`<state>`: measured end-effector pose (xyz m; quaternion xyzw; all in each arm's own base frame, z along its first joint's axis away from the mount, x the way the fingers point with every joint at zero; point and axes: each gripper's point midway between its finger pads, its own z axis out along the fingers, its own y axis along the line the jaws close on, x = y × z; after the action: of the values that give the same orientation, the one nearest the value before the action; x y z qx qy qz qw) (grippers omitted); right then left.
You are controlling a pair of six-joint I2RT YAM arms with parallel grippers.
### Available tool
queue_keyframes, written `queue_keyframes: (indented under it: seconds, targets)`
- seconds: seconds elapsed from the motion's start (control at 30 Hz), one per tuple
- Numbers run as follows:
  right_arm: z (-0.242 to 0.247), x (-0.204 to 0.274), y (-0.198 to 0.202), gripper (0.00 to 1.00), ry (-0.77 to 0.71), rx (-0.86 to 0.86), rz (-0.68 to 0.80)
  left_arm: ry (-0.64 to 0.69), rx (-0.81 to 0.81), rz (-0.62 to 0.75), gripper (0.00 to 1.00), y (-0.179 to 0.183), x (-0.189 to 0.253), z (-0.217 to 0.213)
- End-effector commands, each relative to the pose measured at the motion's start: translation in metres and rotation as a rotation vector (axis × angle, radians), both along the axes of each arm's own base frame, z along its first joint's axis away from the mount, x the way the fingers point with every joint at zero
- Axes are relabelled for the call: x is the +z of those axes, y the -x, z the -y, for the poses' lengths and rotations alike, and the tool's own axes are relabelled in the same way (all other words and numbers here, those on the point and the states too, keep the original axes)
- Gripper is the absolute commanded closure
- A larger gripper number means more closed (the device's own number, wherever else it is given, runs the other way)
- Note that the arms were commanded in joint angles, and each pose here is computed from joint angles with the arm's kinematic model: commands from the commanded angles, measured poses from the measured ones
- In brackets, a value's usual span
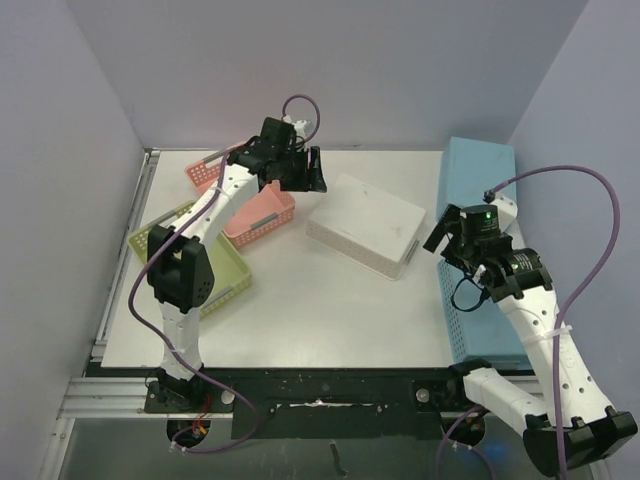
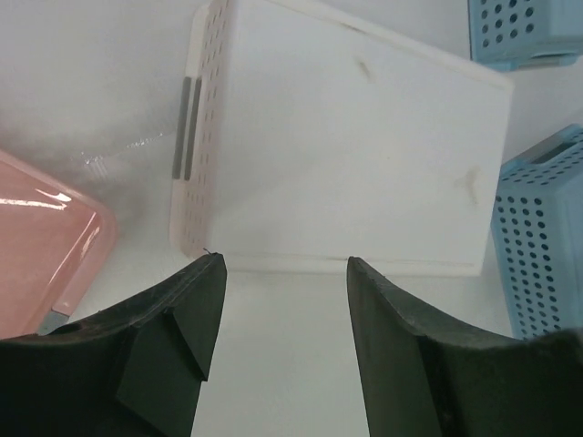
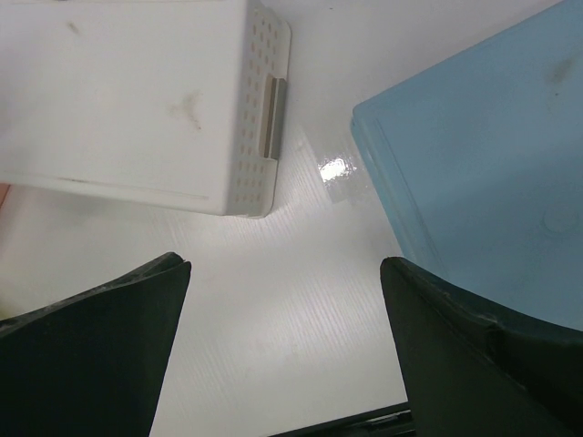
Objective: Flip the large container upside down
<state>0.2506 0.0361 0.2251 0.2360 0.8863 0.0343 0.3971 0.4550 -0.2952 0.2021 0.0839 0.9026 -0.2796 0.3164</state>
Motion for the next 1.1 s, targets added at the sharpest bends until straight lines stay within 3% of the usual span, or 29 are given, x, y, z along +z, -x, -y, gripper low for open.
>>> queue_keyframes:
  seconds: [0.0,0.2,0.33,0.5,0.77,0.9,0.93,0.97,1.07]
  targets:
    - [-0.015,-0.003,-0.014,0.1,-0.032,0.069,0.012,-0.078,-0.053,0.04,0.45,0.013,0.01,-0.003]
    - [-0.019,-0.021,-0.015,0.11,-0.032,0.087,-0.048,-0.081,-0.129,0.028,0.46,0.052,0.001,0.016]
    - [-0.024,-0.025,-0.019,0.11,-0.036,0.112,-0.062,0.001,-0.283,-0.038,0.46,0.09,-0.016,0.04]
    - [-0.023,-0.021,-0.02,0.11,-0.029,0.112,-0.056,-0.081,-0.336,-0.163,0.47,0.103,-0.066,0.045]
    - [-0.021,-0.016,-0.01,0.11,-0.041,0.1,-0.045,-0.108,-0.279,-0.17,0.48,0.046,-0.117,0.081]
    - [-0.02,-0.016,-0.005,0.11,-0.046,0.092,-0.041,-0.071,-0.218,-0.065,0.47,-0.002,-0.102,0.107]
    - [-0.02,-0.016,-0.005,0.11,-0.045,0.092,-0.043,-0.039,-0.21,-0.009,0.47,-0.017,-0.077,0.117]
    - [-0.019,-0.017,-0.004,0.11,-0.042,0.09,-0.046,-0.044,-0.202,-0.034,0.46,-0.021,-0.087,0.119]
    - [-0.018,-0.016,-0.004,0.11,-0.035,0.09,-0.052,0.09,-0.184,0.014,0.46,-0.032,-0.054,0.125]
